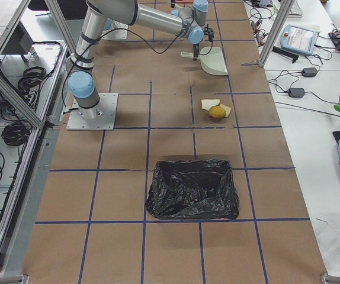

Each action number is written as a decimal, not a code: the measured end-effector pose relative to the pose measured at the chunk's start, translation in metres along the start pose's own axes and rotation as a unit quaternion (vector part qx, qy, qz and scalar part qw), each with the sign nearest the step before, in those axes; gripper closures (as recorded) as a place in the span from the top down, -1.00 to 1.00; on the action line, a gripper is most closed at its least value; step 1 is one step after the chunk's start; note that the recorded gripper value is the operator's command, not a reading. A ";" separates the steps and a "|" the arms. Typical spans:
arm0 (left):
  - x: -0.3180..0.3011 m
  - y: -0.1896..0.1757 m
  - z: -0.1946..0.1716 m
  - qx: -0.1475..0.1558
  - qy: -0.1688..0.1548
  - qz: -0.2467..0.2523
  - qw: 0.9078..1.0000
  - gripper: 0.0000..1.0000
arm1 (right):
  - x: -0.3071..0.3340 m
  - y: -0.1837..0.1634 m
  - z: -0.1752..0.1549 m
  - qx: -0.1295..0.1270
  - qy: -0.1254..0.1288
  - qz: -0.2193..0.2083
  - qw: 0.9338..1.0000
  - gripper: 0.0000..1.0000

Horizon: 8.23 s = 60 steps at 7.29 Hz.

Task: Sweep and dump trash in nearest bin
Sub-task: 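Close the right gripper on the dustpan handle, then lift the dustpan and carry it beside the bread and potato, then lower the dustpan to the table while the left gripper brings the brush over, then sweep the bread and potato into the dustpan with the left-held brush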

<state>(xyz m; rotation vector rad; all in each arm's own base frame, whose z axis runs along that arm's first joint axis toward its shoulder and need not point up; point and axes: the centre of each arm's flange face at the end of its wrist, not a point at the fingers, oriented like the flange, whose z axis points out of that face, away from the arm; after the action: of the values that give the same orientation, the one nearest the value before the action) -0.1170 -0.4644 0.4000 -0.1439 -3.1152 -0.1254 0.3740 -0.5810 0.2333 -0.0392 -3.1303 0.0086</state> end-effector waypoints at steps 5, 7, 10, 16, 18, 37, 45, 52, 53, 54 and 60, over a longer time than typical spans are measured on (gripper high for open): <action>0.001 0.004 0.002 -0.006 0.000 -0.001 1.000 -1.00 | 0.002 -0.002 0.006 -0.004 0.002 -0.001 1.000 0.32; 0.001 0.004 0.003 -0.007 0.000 -0.001 1.000 -1.00 | 0.003 -0.003 0.004 -0.004 0.002 -0.001 1.000 -0.19; 0.001 0.005 0.002 -0.006 0.000 -0.001 1.000 -1.00 | 0.006 -0.006 0.001 -0.004 0.002 0.001 1.000 -0.70; 0.002 0.008 -0.002 -0.001 0.000 0.004 1.000 -1.00 | 0.011 -0.011 -0.043 0.005 0.000 0.003 1.000 -0.77; 0.002 0.008 -0.002 0.000 0.002 0.002 1.000 -1.00 | 0.017 -0.010 -0.074 0.001 0.003 0.006 1.000 -0.78; 0.008 0.010 -0.004 0.002 0.004 0.003 1.000 -1.00 | 0.572 -0.053 -0.152 -0.058 0.094 -0.543 0.833 -0.91; 0.123 -0.012 0.036 0.038 0.000 -0.014 0.999 -1.00 | 0.618 -0.082 -0.081 -0.071 0.102 -0.704 0.699 -0.92; 0.289 -0.078 0.069 0.092 0.034 0.010 0.995 -1.00 | 0.625 -0.100 -0.042 -0.060 0.119 -0.699 0.703 -0.92; 0.313 -0.084 0.074 0.098 0.035 0.015 0.995 -1.00 | 0.624 -0.101 -0.038 -0.059 0.116 -0.698 0.704 -0.92; 0.338 -0.088 0.084 0.110 0.031 0.016 0.993 -1.00 | 0.622 -0.103 -0.034 -0.059 0.113 -0.699 0.704 -0.92; 0.463 -0.130 0.139 0.108 -0.006 -0.025 0.994 -1.00 | 0.616 -0.105 -0.021 -0.060 0.098 -0.710 0.695 -0.93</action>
<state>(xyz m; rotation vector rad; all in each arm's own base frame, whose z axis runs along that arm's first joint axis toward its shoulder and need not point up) -0.5927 -0.5394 0.2624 -0.0617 -3.1170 0.2124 -0.2437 -0.6707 0.2621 2.0669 -2.0751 -0.1852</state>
